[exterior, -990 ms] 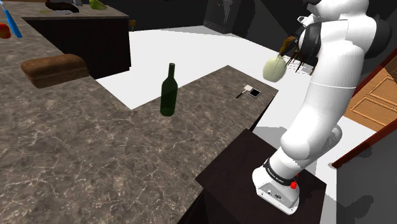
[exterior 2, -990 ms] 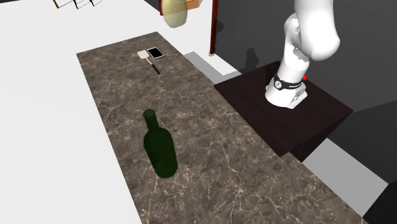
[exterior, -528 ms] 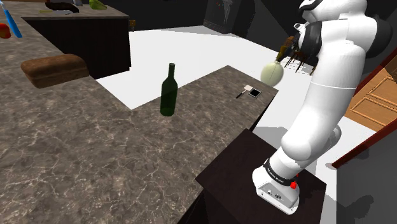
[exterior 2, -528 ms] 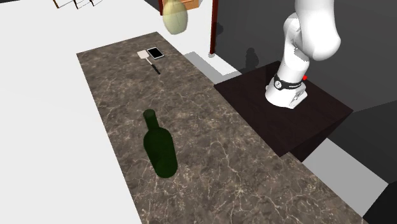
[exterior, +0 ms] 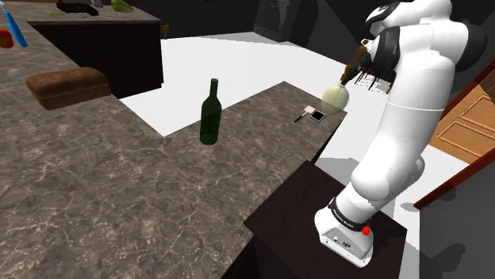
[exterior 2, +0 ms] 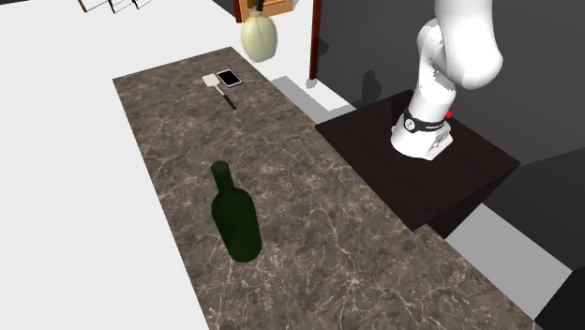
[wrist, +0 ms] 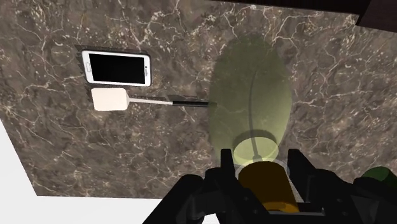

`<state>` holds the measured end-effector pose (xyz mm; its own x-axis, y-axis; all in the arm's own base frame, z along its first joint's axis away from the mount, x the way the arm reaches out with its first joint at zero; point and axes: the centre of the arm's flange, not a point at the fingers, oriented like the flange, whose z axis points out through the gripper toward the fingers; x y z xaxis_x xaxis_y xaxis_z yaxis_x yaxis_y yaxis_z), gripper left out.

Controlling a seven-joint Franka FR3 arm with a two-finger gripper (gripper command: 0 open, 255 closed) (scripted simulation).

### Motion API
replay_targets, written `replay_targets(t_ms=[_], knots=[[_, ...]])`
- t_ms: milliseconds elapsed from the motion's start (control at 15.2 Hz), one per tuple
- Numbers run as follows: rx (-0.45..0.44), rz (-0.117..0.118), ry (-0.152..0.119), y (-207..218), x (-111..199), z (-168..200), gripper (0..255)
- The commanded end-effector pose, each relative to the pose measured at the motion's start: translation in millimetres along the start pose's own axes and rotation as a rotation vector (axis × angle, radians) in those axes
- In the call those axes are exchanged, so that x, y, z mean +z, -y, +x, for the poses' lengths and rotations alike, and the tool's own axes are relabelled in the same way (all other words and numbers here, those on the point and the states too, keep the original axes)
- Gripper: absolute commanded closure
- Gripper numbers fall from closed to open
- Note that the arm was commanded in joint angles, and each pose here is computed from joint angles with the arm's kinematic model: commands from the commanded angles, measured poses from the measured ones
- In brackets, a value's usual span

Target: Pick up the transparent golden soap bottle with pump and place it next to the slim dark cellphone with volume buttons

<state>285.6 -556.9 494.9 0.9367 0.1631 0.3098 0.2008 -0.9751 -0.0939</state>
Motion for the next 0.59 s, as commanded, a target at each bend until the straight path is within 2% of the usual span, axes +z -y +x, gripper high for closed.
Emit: replay_targets(t_ms=[0,528], knots=[[0.000,-0.001,0.000,-1.3,9.3,-3.3,255],[0.000,-0.001,0.000,-5.2,49.3,-16.3,255]])
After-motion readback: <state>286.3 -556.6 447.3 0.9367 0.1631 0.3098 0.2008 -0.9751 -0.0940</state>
